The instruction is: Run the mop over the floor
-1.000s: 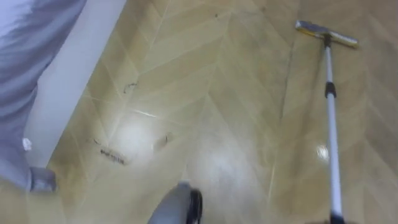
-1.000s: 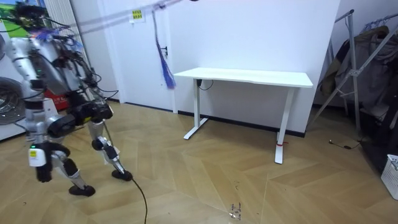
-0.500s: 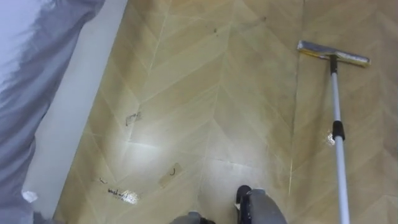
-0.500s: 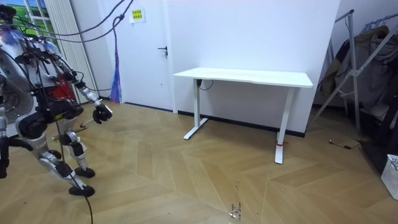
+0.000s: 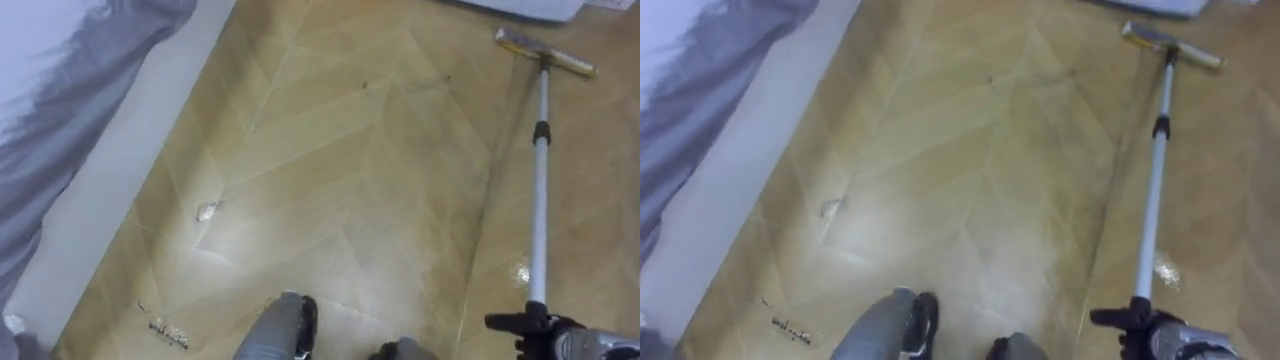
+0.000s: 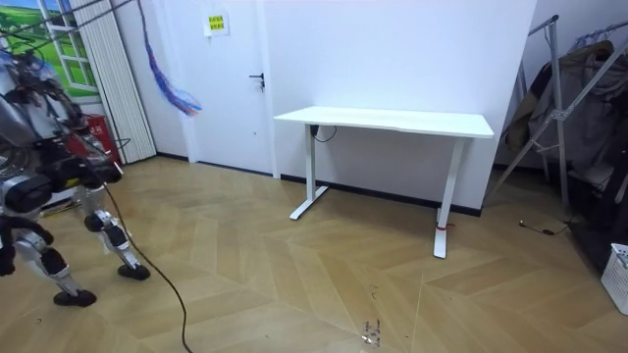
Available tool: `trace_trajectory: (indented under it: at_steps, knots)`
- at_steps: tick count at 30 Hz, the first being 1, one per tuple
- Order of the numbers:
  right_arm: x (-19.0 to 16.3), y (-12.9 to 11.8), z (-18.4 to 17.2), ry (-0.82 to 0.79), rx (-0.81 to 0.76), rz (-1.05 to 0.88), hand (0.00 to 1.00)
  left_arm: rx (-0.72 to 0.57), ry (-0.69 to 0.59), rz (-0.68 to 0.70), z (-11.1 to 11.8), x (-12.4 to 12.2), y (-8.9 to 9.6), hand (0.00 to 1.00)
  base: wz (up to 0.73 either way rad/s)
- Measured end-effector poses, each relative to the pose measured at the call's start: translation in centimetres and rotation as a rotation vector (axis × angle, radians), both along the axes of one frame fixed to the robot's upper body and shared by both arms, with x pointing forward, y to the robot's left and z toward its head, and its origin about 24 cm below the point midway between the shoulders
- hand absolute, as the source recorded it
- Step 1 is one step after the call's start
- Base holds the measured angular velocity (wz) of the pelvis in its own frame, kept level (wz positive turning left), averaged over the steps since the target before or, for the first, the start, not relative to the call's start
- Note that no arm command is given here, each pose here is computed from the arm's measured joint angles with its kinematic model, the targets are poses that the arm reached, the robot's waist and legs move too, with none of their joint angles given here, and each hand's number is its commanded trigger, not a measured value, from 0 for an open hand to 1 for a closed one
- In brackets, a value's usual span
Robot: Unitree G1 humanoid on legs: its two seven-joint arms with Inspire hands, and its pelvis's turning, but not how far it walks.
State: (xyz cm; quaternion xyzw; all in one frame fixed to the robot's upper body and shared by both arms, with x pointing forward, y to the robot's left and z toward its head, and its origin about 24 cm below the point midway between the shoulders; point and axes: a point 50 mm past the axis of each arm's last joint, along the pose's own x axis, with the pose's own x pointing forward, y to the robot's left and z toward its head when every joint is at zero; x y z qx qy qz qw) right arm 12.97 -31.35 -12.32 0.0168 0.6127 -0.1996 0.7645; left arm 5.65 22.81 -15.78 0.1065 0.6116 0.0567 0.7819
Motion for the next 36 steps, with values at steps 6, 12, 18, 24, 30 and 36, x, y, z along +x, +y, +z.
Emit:
trace_trajectory:
  at_steps: [6,12,18,24,30,36]
  knots:
    - [-10.4,-0.4,-1.8,0.275,-0.039,-0.001,1.0,-0.025,-0.066,-0.026,0.0,1.9,-1.0,0.0,0.16]
    - [-11.9,2.2,-3.1,0.324,-0.023,0.04,1.0,-0.002,-0.061,-0.017,-0.1,1.6,-0.9,0.0,-0.31]
    - [-9.2,3.2,-3.2,0.316,-0.017,0.063,1.0,0.009,0.023,0.025,-0.7,-0.2,-1.0,0.0,-0.08]
    - [-3.8,3.5,-2.5,0.189,0.006,0.105,1.0,0.043,0.026,0.072,-0.5,0.3,0.3,0.0,0.08]
    - [-5.5,3.9,-3.0,0.188,0.091,0.118,1.0,0.085,0.094,0.07,-0.5,-2.1,1.5,0.0,0.14]
    - [-10.8,3.6,-3.6,0.301,0.064,0.18,1.0,0.11,0.142,0.101,-0.5,-3.9,1.8,0.0,-0.02]
